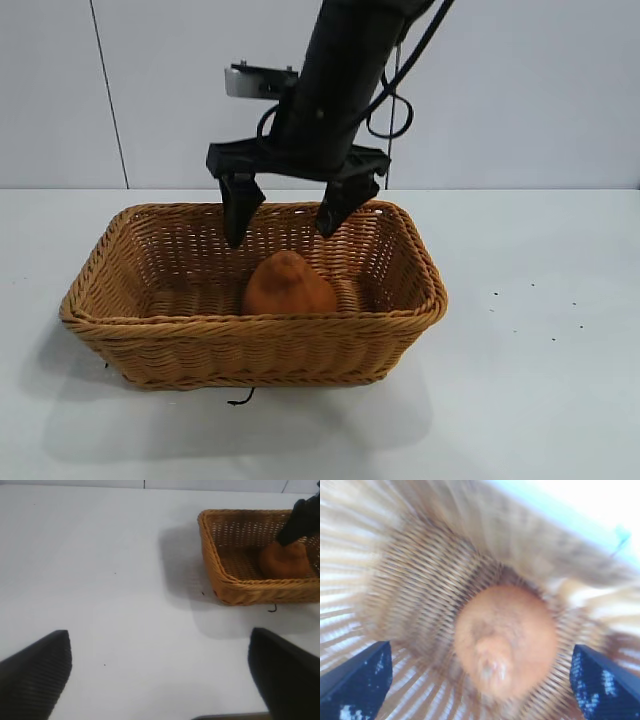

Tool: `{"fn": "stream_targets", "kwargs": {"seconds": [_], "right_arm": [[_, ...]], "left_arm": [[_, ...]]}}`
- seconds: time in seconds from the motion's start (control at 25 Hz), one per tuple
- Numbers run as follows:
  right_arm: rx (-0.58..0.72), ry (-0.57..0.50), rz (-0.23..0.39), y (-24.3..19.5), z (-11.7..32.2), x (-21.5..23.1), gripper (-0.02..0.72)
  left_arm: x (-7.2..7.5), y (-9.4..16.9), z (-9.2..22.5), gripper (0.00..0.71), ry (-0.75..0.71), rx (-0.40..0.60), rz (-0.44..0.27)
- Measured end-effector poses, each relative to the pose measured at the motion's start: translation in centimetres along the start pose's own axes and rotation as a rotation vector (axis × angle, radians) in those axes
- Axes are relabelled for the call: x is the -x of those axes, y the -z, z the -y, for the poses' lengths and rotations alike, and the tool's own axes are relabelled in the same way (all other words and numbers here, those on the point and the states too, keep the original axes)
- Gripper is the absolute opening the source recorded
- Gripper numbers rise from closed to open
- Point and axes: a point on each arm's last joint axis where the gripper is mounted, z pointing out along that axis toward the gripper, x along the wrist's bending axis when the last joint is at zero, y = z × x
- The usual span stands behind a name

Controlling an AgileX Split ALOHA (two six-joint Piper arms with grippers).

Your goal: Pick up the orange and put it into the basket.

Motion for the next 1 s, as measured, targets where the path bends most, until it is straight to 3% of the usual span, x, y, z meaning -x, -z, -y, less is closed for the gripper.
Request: {"fn": "stream_targets", "kwargs": {"seconds": [0.12, 0.48, 1.0], "right_arm": [[0.089, 0.009, 0.091, 2.9, -1.3, 0.5, 0.692], [0.086, -0.031, 0.213, 3.6, -1.2, 4.4, 0.696], [0.060, -0.415, 0.361, 6.8, 4.3, 22.4, 0.696]], "left_arm": [[0.0, 0.0, 0.0, 0.687, 0.000, 0.000, 0.000], [0.0, 0.0, 0.0, 0.687, 0.000, 0.000, 0.000], [0.0, 0.0, 0.0, 0.687, 0.000, 0.000, 0.000]]}}
